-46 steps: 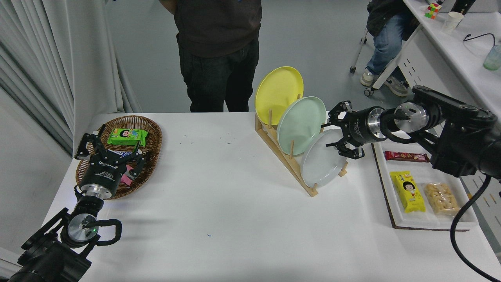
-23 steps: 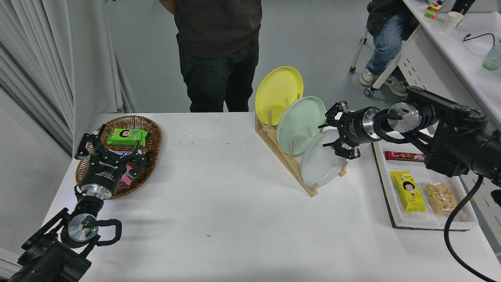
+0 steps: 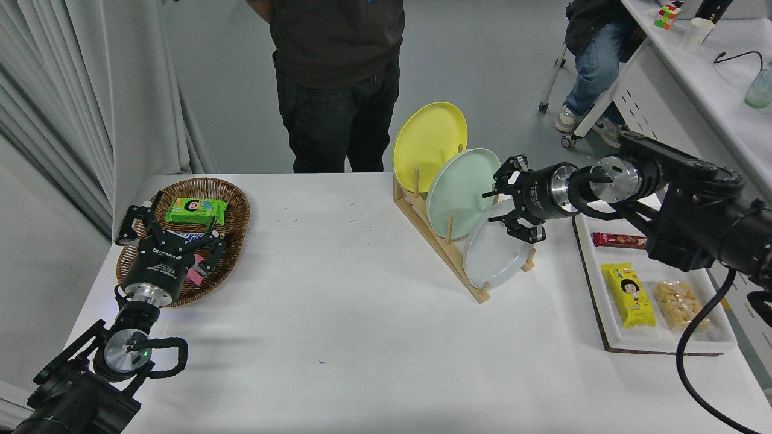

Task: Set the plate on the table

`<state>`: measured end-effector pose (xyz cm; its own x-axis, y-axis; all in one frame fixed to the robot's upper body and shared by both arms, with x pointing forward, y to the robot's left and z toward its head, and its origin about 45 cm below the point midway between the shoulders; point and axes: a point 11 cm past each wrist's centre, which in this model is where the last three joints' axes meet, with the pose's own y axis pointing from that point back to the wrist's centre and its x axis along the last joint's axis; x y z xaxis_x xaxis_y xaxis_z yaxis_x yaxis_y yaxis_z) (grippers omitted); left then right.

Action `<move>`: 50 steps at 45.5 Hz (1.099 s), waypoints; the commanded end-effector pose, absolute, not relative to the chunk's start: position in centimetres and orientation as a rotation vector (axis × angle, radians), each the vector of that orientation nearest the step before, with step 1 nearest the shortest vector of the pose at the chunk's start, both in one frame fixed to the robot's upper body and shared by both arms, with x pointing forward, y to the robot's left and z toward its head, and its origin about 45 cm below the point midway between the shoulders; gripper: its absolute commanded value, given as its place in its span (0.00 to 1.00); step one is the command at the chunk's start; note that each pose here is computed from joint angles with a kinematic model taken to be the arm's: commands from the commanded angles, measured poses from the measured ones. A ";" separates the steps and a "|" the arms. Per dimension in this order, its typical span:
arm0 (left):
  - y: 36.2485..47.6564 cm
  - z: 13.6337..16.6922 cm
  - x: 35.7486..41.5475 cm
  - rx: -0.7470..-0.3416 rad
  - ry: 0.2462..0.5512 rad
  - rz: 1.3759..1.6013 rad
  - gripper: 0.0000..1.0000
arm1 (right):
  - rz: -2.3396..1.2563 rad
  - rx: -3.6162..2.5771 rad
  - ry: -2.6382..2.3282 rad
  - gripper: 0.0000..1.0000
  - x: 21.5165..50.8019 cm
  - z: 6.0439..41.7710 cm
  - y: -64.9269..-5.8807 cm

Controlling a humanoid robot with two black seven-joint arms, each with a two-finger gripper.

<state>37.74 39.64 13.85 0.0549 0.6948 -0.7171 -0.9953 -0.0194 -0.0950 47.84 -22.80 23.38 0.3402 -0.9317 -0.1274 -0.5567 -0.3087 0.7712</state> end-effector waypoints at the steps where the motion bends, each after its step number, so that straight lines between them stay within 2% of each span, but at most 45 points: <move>1: 39.6 13.87 37.76 -0.702 0.549 1.457 0.98 | -0.761 1.979 -1.293 0.38 47.9 23.4 -22.7; 17: 39.6 13.86 37.76 -0.701 0.549 1.457 0.98 | -0.757 1.981 -1.295 0.32 47.9 23.8 -23.0; 37: 39.6 13.87 37.76 -0.702 0.549 1.457 0.98 | -0.724 1.969 -1.281 0.31 47.9 24.0 -23.3; 50: 39.7 13.81 37.70 -0.701 0.550 1.458 0.98 | -0.724 1.973 -1.274 0.23 47.8 24.0 -23.2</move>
